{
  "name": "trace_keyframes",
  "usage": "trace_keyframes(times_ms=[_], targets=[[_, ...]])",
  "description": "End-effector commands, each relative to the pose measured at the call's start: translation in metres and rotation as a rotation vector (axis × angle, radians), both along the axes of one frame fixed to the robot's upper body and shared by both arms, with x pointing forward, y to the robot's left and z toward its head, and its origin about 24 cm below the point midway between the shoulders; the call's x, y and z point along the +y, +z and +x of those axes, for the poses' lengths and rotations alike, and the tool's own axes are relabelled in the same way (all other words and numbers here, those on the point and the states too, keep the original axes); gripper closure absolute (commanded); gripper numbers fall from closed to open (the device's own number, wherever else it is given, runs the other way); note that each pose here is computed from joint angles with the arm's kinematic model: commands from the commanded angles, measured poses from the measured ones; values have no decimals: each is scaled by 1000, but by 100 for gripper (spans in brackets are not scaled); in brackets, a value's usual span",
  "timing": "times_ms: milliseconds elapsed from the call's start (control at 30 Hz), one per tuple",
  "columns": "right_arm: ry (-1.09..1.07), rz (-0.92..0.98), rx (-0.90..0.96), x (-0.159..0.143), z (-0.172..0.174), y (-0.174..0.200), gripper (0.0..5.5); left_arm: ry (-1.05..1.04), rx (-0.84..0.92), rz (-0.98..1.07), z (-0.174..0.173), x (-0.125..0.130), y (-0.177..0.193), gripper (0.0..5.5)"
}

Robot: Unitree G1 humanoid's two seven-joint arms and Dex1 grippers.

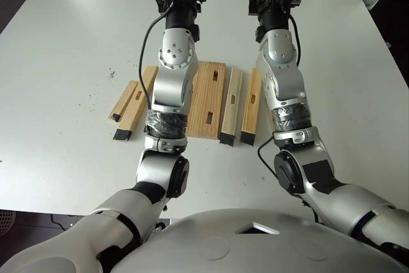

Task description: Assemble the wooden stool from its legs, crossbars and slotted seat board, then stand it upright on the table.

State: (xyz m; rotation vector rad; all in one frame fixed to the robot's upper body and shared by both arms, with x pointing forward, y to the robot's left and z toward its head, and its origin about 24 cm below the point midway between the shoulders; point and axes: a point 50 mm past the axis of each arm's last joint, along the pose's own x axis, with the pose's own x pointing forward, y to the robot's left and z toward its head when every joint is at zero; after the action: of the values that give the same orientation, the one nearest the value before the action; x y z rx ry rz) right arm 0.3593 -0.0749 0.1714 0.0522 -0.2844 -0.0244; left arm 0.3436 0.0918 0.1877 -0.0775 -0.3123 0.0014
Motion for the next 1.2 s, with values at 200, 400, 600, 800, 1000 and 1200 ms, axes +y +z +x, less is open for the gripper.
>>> trace_keyframes(times_ms=[200, 400, 600, 800, 1000, 1200], targets=[[43, -4, -15, 11, -3, 4, 192, -10, 1, -21, 0, 3, -2, 191], [51, -8, -26, 11, -2, 9, 192, 8, -6, -25, -2, 4, -1, 147], [50, -2, -23, 10, -2, 9, 192, 15, -15, -23, -1, 6, -1, 147], [43, 5, -40, 11, 0, 15, 192, 6, -30, -12, 1, 5, 5, 147], [33, 20, -45, 11, -3, 17, 192, 27, -23, -17, -2, 9, 3, 174], [33, 22, -41, 12, -3, 16, 192, 30, -1, -5, 0, 10, 1, 174]])
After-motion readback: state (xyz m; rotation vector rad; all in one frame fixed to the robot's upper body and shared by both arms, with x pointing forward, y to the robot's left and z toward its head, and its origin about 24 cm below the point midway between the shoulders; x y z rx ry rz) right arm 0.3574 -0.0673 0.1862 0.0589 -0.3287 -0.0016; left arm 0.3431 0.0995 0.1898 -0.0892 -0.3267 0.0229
